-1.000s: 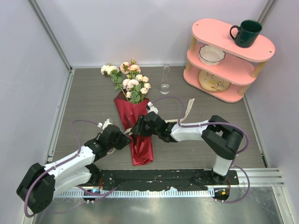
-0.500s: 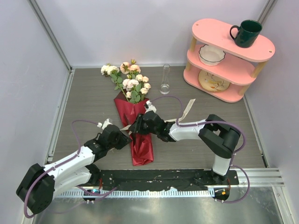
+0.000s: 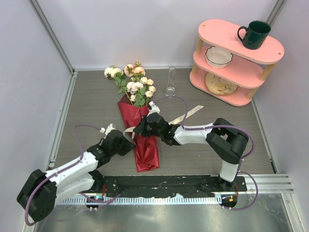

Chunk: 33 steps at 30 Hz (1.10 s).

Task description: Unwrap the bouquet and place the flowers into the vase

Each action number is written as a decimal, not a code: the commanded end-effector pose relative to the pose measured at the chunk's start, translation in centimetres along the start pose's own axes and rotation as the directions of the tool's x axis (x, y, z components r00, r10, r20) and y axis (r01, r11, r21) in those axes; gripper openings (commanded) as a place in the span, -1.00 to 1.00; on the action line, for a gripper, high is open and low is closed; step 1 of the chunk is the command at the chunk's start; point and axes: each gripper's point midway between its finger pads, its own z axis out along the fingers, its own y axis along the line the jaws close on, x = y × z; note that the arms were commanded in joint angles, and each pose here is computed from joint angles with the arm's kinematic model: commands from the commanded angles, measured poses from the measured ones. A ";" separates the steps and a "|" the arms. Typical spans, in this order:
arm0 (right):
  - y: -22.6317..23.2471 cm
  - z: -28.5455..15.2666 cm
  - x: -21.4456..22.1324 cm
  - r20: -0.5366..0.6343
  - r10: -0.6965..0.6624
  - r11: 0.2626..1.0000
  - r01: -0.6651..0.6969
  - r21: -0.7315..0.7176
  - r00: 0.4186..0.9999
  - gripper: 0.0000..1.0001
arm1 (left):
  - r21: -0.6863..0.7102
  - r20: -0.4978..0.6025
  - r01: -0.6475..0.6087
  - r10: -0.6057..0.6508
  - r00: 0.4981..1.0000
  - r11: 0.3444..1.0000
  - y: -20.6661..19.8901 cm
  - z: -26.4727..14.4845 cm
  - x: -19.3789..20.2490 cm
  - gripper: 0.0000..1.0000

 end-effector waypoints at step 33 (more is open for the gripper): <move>28.4 -20.2 -22.9 0.511 -0.053 0.797 0.345 -0.496 0.858 -0.98 | -0.011 0.104 0.034 -0.033 0.994 0.999 1.7 -0.4 -1.3 -1.00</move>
